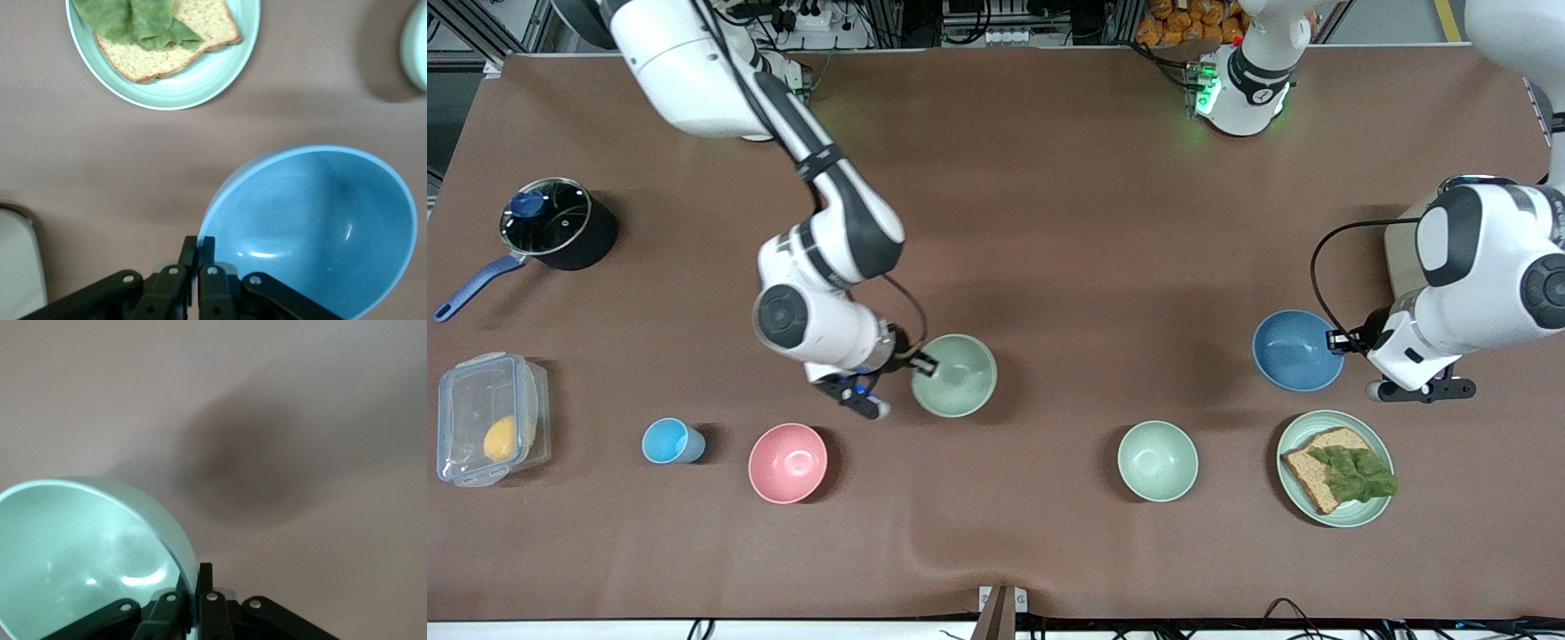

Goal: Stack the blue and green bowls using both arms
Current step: 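Carry the green bowl with the right gripper while the left gripper carries the blue bowl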

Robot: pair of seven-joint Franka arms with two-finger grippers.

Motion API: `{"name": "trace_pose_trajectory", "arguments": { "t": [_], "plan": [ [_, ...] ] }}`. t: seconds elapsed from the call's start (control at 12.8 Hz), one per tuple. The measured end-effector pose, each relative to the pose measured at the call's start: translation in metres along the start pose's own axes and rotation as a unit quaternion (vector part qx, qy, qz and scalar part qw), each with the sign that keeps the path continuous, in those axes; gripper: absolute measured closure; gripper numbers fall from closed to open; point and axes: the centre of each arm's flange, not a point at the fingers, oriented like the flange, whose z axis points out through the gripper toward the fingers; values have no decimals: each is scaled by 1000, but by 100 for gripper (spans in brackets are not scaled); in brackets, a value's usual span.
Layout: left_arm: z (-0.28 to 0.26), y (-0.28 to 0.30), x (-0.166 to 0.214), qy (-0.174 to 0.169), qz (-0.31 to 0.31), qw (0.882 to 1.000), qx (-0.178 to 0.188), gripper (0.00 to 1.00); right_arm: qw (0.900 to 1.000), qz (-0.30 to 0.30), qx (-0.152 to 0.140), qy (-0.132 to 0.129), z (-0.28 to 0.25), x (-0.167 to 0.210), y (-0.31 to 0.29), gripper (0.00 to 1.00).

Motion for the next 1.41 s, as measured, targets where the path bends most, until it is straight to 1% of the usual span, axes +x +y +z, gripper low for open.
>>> {"name": "trace_pose_trajectory", "arguments": {
  "t": [0.08, 0.16, 0.31, 0.47, 0.63, 0.86, 0.94, 1.02, 1.25, 1.41],
  "plan": [
    [-15, 7, 0, -1, 0, 1000, -11, 96, 1000, 4, 4, 3, 12, -16, -11, 95],
    [-28, 14, 1, 2, 2, 1000, -20, 96, 1000, 11, 10, 9, 25, -25, -17, 95],
    [-41, 35, 0, 4, -1, 1000, -29, 96, 1000, 19, 15, 14, 58, -34, -21, 95],
    [-43, 61, -3, 2, -15, 999, -30, 96, 1000, 21, 13, 12, 89, -44, -27, 95],
    [-40, 91, -7, -1, -27, 999, -28, 96, 999, 31, 20, 17, 113, -47, -32, 95],
    [-27, 134, -12, -13, -50, 998, -25, 96, 998, 45, 28, 19, 123, -50, -39, 95],
    [-25, 143, -12, -14, -51, 998, -26, 96, 998, 52, 28, 18, 125, -53, -41, 88],
    [-24, 150, -10, -15, -53, 998, -30, 96, 998, 58, 28, 17, 126, -55, -43, 77],
    [-21, 158, -8, -30, -65, 995, -64, 96, 995, 94, 36, 19, 119, -53, -47, 42],
    [-17, 163, -8, -35, -64, 995, -69, 96, 990, 133, 43, 21, 103, -37, -47, 19]
  ]
}}
